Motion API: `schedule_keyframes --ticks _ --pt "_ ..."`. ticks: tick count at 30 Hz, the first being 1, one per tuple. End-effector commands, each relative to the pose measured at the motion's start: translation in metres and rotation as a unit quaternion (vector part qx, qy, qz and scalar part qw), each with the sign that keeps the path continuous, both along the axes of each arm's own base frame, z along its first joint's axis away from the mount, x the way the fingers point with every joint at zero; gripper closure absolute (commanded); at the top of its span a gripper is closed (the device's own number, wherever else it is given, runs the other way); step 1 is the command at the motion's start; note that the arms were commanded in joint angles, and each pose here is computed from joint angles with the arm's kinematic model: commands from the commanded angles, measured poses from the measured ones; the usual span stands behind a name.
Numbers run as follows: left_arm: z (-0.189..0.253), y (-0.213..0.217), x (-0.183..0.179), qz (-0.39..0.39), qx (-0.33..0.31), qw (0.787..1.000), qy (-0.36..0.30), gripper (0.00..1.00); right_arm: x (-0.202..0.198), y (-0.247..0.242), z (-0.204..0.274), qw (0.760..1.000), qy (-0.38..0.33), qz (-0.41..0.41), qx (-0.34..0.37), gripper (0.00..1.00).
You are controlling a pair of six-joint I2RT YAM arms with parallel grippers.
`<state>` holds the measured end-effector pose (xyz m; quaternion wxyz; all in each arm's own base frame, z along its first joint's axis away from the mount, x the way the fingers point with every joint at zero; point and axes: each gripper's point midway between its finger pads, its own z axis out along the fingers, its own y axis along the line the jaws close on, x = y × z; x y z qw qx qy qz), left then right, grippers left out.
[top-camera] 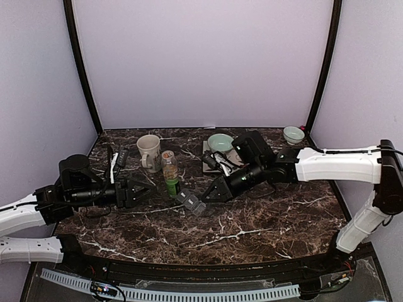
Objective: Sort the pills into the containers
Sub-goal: Open the lid of the pill container, then place the pill container at the center of the board.
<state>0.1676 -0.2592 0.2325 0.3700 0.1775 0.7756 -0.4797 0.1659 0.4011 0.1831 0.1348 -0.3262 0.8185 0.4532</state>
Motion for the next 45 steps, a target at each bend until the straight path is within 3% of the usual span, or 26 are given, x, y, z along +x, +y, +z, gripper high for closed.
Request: schedule_keyframes --ticks 1,27,31,35,45 --pt "-0.014 0.010 0.001 0.021 0.017 1.000 0.009 0.31 0.022 -0.010 -0.034 0.999 0.001 0.021 -0.046 1.00" --pt "-0.020 0.019 0.011 0.059 0.041 0.997 0.015 0.33 0.081 -0.042 -0.132 0.989 0.082 0.077 -0.098 1.00" --pt "-0.020 0.019 0.012 0.062 0.043 0.997 0.016 0.34 0.086 -0.044 -0.138 0.989 0.081 0.072 -0.103 0.89" --pt "-0.020 0.019 0.012 0.063 0.043 0.997 0.017 0.34 0.090 -0.044 -0.138 0.989 0.078 0.069 -0.101 0.70" --pt "-0.024 0.017 0.012 0.058 0.044 0.997 0.020 0.34 0.098 -0.041 -0.122 0.992 0.061 0.054 -0.095 0.56"
